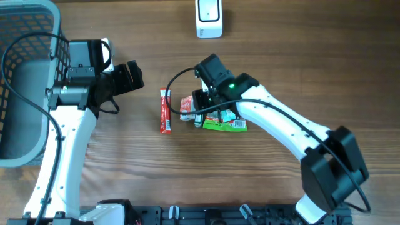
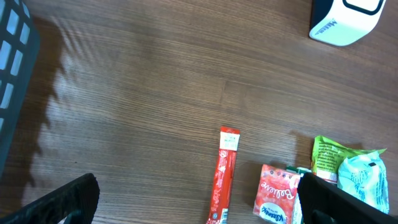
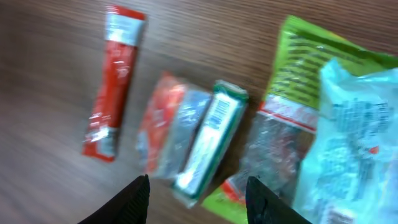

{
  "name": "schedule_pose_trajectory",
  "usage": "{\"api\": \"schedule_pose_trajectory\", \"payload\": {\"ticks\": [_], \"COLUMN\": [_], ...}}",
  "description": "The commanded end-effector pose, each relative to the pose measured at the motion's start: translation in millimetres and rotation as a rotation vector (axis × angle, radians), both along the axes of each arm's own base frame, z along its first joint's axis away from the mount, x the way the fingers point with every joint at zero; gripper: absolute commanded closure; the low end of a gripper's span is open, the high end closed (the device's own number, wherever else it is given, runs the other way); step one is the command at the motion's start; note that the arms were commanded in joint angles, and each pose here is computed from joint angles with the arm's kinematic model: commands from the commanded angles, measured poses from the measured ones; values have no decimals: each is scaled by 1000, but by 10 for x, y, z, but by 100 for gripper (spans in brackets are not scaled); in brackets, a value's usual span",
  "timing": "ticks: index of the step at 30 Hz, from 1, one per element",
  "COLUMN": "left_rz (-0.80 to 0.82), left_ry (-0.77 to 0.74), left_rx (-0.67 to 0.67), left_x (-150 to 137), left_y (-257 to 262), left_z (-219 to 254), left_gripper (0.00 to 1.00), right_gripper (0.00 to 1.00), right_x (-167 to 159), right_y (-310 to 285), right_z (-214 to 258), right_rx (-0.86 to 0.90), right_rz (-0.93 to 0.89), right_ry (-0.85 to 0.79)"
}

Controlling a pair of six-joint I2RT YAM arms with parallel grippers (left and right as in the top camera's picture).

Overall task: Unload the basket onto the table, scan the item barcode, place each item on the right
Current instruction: 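Move the right gripper to the green snack bag and grasp it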

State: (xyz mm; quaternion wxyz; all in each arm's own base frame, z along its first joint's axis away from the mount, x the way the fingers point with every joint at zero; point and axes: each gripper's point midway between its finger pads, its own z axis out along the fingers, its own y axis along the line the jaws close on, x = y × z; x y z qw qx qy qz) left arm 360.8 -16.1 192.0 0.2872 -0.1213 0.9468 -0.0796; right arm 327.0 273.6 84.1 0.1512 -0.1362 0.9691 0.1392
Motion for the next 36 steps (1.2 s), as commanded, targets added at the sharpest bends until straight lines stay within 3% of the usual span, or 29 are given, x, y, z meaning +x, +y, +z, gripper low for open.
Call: {"api": "schedule_pose_trajectory", "payload": {"ticks": [1, 6, 16, 21, 36], "left_rz": [-17, -17, -17, -17, -17], "left_ry": [7, 7, 7, 7, 7], "left_rx": [-2, -2, -2, -3, -2], "left_x": [-4, -4, -4, -4, -4], "left_y": [-20, -20, -20, -21, -20], "left_z": [-31, -31, -31, -31, -31], "left_gripper": [0, 0, 0, 0, 0], "right_gripper": [49, 49, 49, 49, 55], "right_x": [267, 395, 460, 437, 290], "right_y": [-187, -501, -1033, -1028, -916], "right_z": [124, 395, 118, 16, -585], "right_rx": [-56, -29, 61, 160, 216], "right_rz": [-2, 0, 74, 147, 201], "right_ry": [-100, -125, 2, 37, 206]}}
